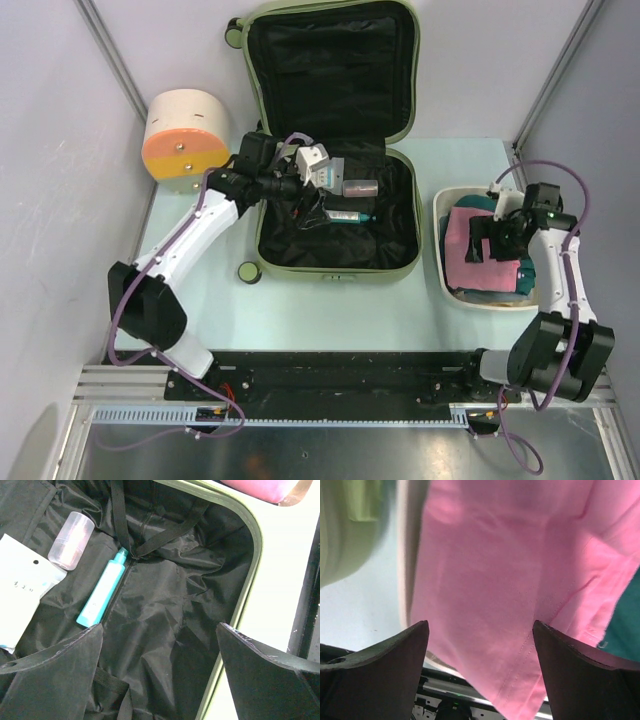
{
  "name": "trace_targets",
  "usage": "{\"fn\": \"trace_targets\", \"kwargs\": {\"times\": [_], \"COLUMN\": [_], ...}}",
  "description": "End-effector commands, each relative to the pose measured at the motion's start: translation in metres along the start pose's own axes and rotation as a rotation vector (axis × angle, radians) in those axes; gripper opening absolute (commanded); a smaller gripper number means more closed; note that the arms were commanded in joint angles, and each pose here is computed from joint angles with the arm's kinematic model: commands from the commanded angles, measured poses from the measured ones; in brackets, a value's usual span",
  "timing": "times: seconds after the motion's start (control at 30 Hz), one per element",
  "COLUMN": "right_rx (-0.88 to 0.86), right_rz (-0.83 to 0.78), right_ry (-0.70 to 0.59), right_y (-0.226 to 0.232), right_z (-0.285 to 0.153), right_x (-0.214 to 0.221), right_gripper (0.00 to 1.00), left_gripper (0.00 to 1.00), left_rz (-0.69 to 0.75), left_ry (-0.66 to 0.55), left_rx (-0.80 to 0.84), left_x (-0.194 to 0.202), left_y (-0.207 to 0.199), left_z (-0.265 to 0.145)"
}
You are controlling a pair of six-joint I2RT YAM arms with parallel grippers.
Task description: Open, take out, and arrange the luggage
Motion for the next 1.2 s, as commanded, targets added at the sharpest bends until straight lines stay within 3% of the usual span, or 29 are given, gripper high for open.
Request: {"fn": "trace_targets", "kwargs": {"times": [0.0,0.4,0.9,1.03,1.17], "right_rx": [0.119,0.163,0.268,0.286,0.207], "right_rz": [0.065,0.101,0.122,0.054,0.012], "right_ry": [0.062,0.039,0.148,0.115,-0.007], "right_y": [-0.018,-0.072,-0.148,-0.159,-0.142], "right_z": [0.029,0.099,0.047,0.038,0.021], "right_x": [0.015,0.008,0.086,0.080,0.048], "right_gripper": [0.90,0.91,0.92,0.93,0.93], "left_gripper": [1.00,1.00,1.00,1.00,1.00], "left_rz": [0.016,-0.036,-0.089,-0.103,-0.147], "left_ry": [-0.043,-0.011,0.010,0.004,-0.043], "left_rx": [-0.001,-0.043,-0.053,-0.071,-0.122], "left_x": [-0.009,0.006,0.013,0.009,-0.002], "left_y": [-0.010,0.001,0.017,0.023,0.034], "left_z": [-0.014,-0.013,-0.005,-0.005,-0.020]}}
Point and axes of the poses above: each gripper's point midway between its finger pads, its own z axis out along the fingers, its own y axis along the line the jaws close on, x = y × z, the point moved 4 cm from there along -z, back along the fingers, and after that the axes turned 12 degrees about -z, right-handed, at the moved point
